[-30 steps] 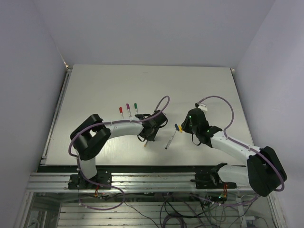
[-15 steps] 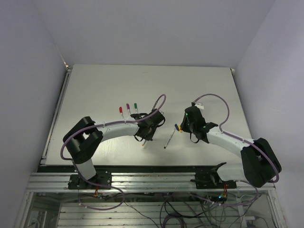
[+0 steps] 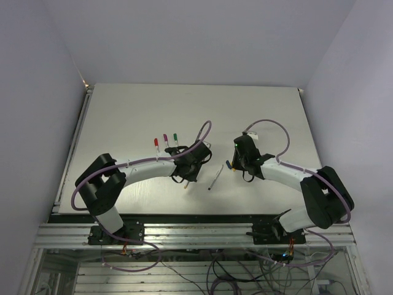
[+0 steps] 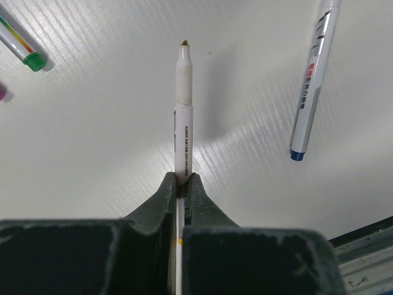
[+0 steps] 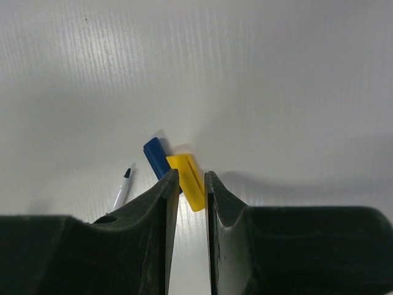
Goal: Insert the pens into the pen caps
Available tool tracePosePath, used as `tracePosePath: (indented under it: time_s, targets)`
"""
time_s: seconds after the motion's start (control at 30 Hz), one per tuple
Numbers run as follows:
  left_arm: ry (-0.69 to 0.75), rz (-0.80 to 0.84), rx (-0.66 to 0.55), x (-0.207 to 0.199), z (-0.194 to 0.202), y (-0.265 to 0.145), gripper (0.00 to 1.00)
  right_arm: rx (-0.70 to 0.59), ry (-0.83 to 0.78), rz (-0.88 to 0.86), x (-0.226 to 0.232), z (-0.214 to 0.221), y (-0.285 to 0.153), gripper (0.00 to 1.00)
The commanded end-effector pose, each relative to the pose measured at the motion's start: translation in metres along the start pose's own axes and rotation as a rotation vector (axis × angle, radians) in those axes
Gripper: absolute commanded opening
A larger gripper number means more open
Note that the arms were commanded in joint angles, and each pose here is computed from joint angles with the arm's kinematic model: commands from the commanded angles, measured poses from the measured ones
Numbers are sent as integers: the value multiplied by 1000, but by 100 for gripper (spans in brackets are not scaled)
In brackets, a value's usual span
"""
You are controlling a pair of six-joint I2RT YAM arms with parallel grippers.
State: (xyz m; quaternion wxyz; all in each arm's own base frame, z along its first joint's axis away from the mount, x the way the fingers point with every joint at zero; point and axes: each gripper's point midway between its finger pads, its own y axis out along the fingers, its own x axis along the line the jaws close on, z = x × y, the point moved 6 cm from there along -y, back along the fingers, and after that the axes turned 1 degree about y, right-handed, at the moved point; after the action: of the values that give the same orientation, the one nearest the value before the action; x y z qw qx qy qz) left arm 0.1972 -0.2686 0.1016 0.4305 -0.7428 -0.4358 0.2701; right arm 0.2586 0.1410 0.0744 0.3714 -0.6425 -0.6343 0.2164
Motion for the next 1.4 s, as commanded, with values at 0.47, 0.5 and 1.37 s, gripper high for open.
tracePosePath:
  time_s: [0.47, 0.5, 1.37]
  targets:
    - [-13, 32, -4, -3, 2, -1, 7, 23, -34, -8, 5, -2, 13, 23]
    - [-12, 32, -3, -4, 2, -1, 7, 28, -33, -6, 5, -1, 14, 23]
    - [-9, 45, -38, -5, -6, -6, 7, 12, -21, -14, 7, -8, 8, 0]
